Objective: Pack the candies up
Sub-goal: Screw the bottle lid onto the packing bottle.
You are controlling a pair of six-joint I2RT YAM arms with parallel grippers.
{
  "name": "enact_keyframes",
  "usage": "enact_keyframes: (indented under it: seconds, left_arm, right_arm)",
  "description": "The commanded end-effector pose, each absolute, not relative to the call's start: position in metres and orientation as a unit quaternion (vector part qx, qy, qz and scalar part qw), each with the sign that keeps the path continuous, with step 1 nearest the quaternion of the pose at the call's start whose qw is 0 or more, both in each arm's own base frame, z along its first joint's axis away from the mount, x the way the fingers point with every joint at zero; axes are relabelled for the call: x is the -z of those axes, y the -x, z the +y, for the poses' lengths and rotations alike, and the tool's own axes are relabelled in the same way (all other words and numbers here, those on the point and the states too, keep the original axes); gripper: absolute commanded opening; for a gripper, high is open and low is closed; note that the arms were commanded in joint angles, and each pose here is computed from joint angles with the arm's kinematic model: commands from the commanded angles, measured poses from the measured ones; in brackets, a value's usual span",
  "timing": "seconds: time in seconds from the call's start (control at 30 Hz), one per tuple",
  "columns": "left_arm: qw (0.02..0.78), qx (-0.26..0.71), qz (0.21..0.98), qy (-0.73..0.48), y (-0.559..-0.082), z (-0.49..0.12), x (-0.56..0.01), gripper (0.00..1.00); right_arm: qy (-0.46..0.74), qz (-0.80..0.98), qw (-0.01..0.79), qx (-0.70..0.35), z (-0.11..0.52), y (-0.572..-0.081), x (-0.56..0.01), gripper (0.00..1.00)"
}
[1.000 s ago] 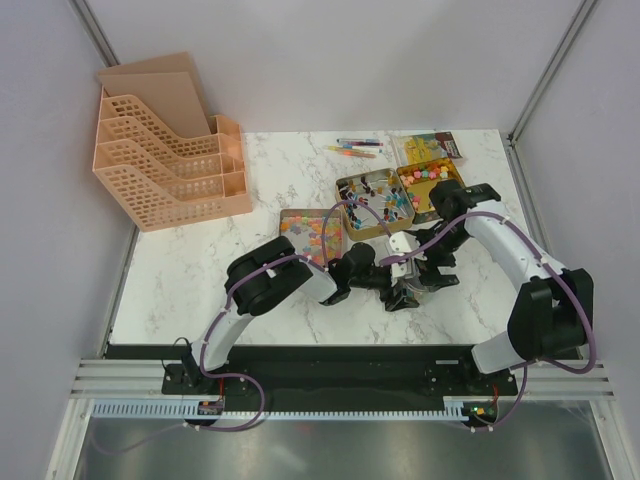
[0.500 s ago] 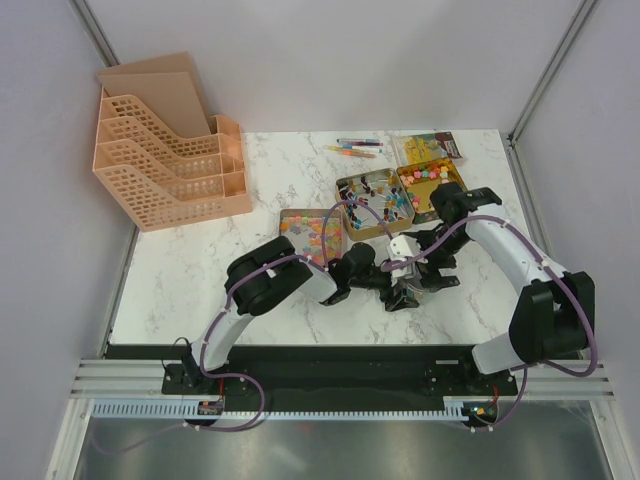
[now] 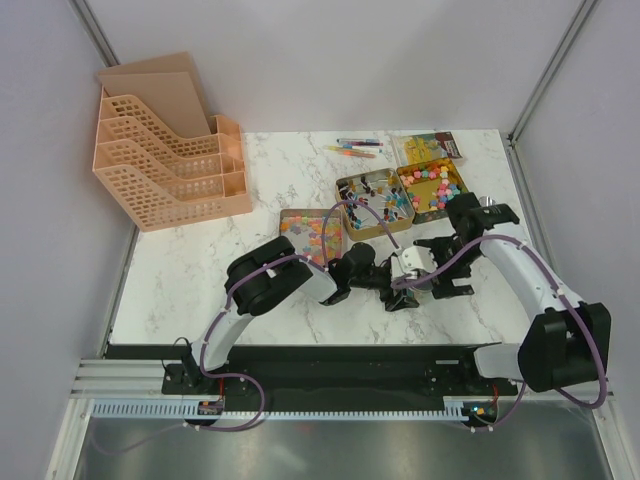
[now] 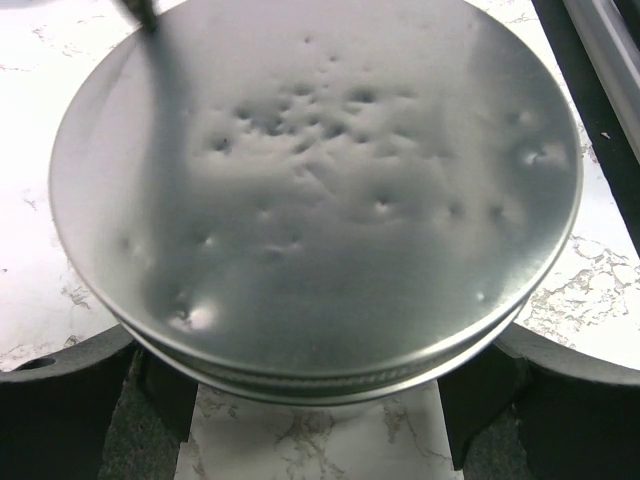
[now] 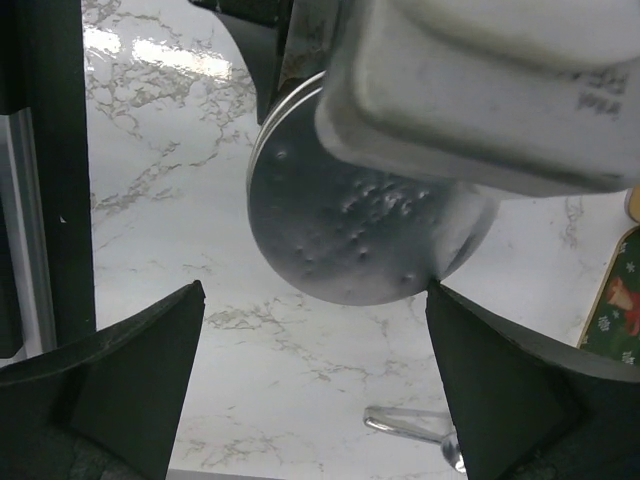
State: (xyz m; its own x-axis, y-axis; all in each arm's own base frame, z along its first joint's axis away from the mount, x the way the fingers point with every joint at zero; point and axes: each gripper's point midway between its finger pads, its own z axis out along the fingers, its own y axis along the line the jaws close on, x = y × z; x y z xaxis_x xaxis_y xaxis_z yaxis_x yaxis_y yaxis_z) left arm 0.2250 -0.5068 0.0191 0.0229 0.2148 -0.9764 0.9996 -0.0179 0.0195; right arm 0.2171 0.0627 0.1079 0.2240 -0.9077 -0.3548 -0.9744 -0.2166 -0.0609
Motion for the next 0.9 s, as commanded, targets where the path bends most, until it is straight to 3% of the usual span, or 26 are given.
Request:
enact_keyframes:
  seconds: [0.0, 0.13, 0.27, 0.47, 0.87]
  left_arm:
    - [0.332, 0.396, 0.652, -0.555, -0.215, -0.458, 0.064, 0.02]
    - [0.333, 0.395, 0.652, -0.554, -0.215, -0.458, 0.064, 0.02]
    - [0.332, 0.395, 0.65, -0.558, -0.215, -0.459, 0.066, 0.02]
    - [0.329, 0.397, 0.647, -0.562, -0.215, -0.459, 0.065, 0.02]
    - [0.329, 0.391, 0.646, -0.568, -0.214, -0.456, 0.067, 0.02]
  right_arm:
    - [0.741, 0.647, 0.041, -0.173, 0.042, -0.152, -0.108, 0.98]
    - [0.734, 0.66, 0.053, -0.148, 0.037, -0.146, -0.115, 0.98]
    - [0.707, 0.683, 0.109, -0.147, 0.038, -0.174, -0.129, 0.98]
    - [0.689, 0.672, 0.148, -0.226, 0.068, -0.208, -0.139, 0.98]
    - [0.816, 0.516, 0.144, -0.216, 0.074, -0.222, -0.119, 0.98]
